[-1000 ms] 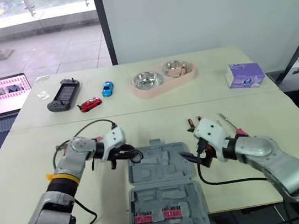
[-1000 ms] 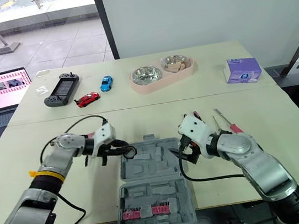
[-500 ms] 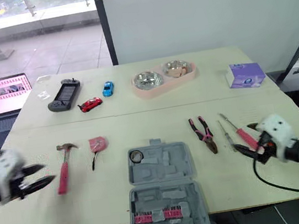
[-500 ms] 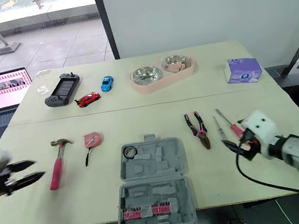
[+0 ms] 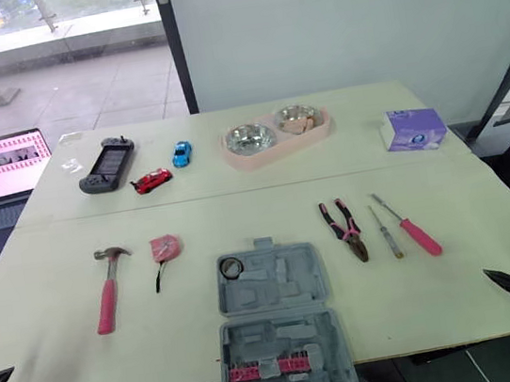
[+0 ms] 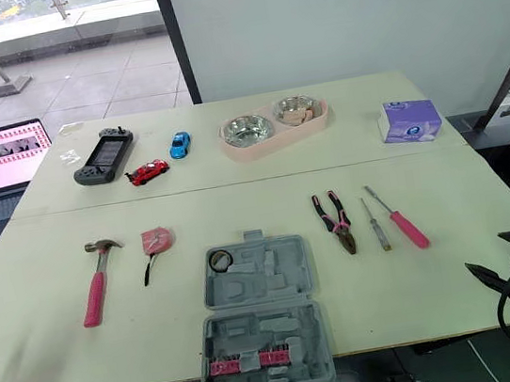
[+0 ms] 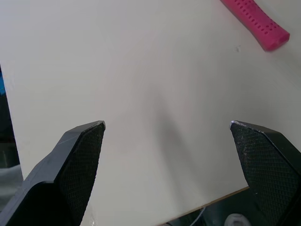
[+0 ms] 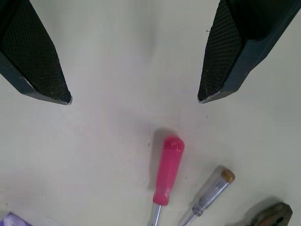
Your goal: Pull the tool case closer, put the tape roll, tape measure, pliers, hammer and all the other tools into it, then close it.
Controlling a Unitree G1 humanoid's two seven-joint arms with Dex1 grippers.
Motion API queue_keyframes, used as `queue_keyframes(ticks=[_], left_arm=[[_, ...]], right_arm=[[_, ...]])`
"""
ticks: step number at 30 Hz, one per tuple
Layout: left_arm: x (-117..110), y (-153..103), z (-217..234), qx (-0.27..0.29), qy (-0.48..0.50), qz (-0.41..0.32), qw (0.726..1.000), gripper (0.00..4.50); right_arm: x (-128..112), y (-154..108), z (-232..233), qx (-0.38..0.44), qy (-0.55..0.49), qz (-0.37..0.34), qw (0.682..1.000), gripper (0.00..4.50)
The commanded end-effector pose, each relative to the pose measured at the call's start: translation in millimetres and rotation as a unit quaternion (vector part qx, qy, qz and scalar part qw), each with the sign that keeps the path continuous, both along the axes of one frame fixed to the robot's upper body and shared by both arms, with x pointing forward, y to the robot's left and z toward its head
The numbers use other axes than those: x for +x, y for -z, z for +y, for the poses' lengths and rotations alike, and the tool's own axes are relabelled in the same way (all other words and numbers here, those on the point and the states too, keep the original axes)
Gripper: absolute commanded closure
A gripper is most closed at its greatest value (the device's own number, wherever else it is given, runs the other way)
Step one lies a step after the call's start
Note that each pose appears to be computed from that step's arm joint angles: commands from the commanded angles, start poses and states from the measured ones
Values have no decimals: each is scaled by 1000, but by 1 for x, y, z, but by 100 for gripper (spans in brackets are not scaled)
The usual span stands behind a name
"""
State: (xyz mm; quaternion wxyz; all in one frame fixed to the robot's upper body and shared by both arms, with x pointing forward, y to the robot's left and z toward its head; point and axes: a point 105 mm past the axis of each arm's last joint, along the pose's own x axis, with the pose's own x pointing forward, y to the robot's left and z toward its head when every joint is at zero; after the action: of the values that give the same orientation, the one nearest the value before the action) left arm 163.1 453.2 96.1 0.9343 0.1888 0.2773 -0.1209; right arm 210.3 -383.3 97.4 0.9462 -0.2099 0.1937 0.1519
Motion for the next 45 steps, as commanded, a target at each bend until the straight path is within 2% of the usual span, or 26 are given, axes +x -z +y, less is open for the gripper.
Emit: queue_keyframes(ticks=[1,5,8,12,17,20,22,25,28,34,42,45], left_arm=[[3,-3,-4,3,11,-11,1000,5],[7,4,-15,-16,17,-17,1000,5],[12,10,-36,-54,27,-32,998,5],[24,21,-101,-122,46,-77,988,5],[62,20,-172,-168,-27,-191,967,5],[84,26,-198,-180,-75,-214,957,5],[93,30,-206,-169,-85,-214,958,5],[120,35,-218,-161,-107,-221,956,5],[141,45,-222,-140,-111,-206,962,5],[157,73,-233,-144,-106,-152,972,5],[171,84,-245,-165,-106,-131,972,5],[173,88,-251,-172,-97,-125,972,91]], right_arm=[[4,-13,-2,-8,2,-30,1000,0],[13,-20,20,0,-17,-44,999,0],[29,-39,63,39,-61,-67,995,0],[44,-64,143,91,-171,-79,978,0],[49,-73,213,105,-300,-73,945,0],[51,-77,238,96,-364,-76,923,0],[52,-78,248,87,-393,-76,912,0],[55,-80,264,74,-434,-80,894,0],[64,-78,270,61,-441,-86,892,0],[71,-81,278,54,-440,-94,891,0],[71,-83,280,53,-429,-98,896,0],[71,-81,280,50,-424,-93,899,0]])
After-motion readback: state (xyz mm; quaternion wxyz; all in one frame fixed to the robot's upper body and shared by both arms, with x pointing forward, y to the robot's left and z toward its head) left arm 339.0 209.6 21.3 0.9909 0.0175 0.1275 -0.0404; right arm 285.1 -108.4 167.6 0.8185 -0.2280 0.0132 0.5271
